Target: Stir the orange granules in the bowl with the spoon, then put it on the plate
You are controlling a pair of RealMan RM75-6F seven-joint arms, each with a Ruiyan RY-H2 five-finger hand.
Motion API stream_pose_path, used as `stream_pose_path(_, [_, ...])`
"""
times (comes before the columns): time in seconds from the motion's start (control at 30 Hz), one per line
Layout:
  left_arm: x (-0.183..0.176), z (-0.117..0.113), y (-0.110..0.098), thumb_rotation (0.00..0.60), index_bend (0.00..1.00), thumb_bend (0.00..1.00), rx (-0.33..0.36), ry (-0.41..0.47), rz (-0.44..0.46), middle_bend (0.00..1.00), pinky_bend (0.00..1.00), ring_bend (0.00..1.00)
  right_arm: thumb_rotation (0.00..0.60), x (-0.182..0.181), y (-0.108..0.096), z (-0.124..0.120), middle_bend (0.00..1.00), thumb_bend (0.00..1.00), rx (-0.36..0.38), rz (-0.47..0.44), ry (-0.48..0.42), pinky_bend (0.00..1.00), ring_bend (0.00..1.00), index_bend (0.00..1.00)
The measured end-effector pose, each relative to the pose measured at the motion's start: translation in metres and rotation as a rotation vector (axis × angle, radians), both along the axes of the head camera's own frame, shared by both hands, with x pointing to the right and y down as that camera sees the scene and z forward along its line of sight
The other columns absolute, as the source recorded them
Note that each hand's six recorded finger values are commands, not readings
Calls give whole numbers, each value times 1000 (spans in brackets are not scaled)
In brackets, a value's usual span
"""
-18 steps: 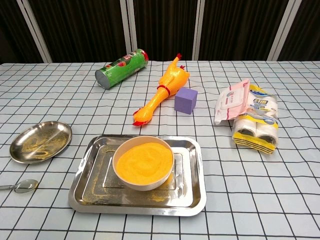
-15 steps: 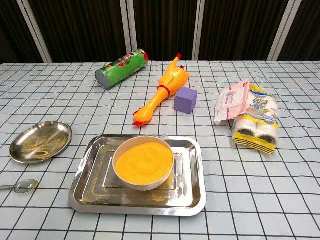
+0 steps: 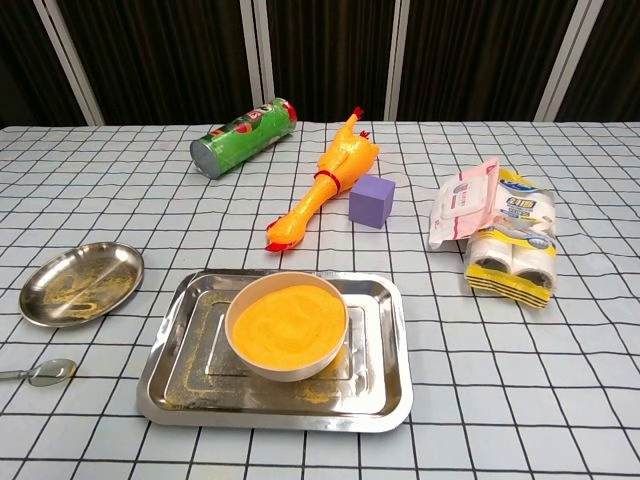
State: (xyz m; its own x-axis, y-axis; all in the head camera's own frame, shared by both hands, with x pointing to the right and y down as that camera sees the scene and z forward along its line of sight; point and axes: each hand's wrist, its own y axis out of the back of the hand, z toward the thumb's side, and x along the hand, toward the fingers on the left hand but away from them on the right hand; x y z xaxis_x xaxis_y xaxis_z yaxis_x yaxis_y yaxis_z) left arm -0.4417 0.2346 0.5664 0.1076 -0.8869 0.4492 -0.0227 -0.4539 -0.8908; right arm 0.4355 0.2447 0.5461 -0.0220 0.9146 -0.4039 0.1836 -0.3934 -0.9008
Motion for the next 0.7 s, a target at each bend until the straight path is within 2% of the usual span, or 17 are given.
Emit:
stream_pose_path(0.23, [10,12,0,600,9,167,-61,-15,10,0,9,0,600,0,1,0,0,405,-7,4,-7,0,0,0])
stream_pose_path(0.3, [14,15,-2,600,92,189,-68,-28,18,0,9,0,600,0,1,0,0,405,-9,6,-9,0,0,0])
stream_pose_path(0.37, [19,20,-2,600,290,246,-80,-33,21,0,9,0,600,0,1,0,0,405,-9,7,-11,0,0,0])
stream_pose_path(0.47, [28,31,-1,600,458,305,-112,-33,18,0,9,0,600,-1,1,1,0,405,-11,8,-15,0,0,0])
stream_pose_path(0.57, [35,42,1,600,504,334,-148,-37,11,0,9,0,600,-2,2,2,0,405,-17,9,-18,0,0,0])
stream_pose_path(0.7, [41,59,5,600,513,361,-201,-57,-3,0,9,0,600,-2,2,2,0,404,-20,12,-23,0,0,0])
